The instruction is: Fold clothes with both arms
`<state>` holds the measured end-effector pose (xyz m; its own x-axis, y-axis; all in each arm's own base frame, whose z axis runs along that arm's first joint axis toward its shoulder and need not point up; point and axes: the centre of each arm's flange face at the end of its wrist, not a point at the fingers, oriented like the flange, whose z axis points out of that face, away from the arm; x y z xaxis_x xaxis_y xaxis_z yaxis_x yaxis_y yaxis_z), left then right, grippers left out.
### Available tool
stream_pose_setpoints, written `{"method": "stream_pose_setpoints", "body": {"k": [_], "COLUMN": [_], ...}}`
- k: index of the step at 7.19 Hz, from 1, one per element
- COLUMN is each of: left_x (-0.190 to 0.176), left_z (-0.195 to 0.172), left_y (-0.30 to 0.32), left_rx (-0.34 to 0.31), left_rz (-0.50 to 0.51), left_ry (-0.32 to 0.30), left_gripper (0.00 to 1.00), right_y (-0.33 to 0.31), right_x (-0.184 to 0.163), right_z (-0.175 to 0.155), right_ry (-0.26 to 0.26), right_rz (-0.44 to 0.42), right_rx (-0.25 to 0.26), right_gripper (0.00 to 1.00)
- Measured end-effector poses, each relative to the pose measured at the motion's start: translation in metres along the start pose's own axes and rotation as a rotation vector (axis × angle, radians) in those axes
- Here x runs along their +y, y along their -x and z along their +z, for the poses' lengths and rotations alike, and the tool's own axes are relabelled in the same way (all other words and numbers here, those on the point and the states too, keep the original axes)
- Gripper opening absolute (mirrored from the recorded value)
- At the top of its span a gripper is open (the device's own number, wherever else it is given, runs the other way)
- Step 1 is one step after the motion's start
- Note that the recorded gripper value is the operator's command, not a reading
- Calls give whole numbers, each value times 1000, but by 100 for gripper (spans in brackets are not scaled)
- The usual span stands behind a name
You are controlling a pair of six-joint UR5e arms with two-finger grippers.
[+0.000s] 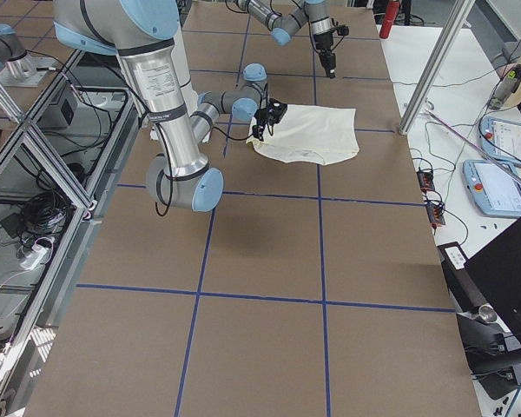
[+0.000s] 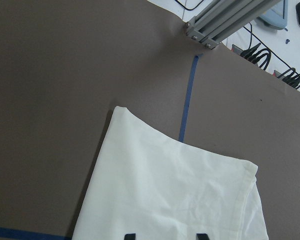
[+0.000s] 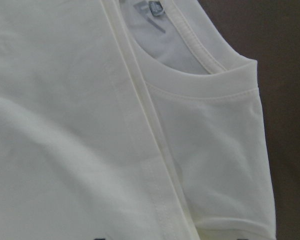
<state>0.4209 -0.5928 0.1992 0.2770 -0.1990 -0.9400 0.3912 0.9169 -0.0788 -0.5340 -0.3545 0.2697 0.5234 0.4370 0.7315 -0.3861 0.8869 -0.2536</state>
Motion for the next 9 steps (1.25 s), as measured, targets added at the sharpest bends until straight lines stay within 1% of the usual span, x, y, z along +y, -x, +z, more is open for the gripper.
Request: {"method": "stream_pose_setpoints", "body": {"k": [2, 3, 4, 5, 6, 7, 8, 9], "left_x": [0, 0, 0, 0, 0, 1, 1, 1], "left_z": [0, -1, -1, -1, 0, 0, 0, 0], "left_y": [0, 0, -1, -1, -1, -1, -1, -1], "left_rx": [0, 0, 1, 1, 0, 0, 0, 0], "left_rz": [-1, -1, 0, -1, -1, -6, -13, -16], "left_ry": [0, 0, 0, 0, 0, 1, 1, 1], "left_gripper": [50, 50, 50, 50, 50, 50, 50, 50], "right_y": [-3, -5, -7, -8, -10, -14, -17, -18], "right_x": [12, 16, 19, 21, 20, 20, 20, 21], "right_z": [6, 9, 10, 11, 11, 12, 14, 15], "right_ry": [15, 20, 23, 25, 26, 26, 27, 28], "right_rz": [11, 9, 9, 11, 12, 12, 13, 12], "right_rx": [12, 17, 21, 23, 26, 30, 35, 37], "right_gripper": [61, 34, 23, 30, 30, 10, 0, 0]}}
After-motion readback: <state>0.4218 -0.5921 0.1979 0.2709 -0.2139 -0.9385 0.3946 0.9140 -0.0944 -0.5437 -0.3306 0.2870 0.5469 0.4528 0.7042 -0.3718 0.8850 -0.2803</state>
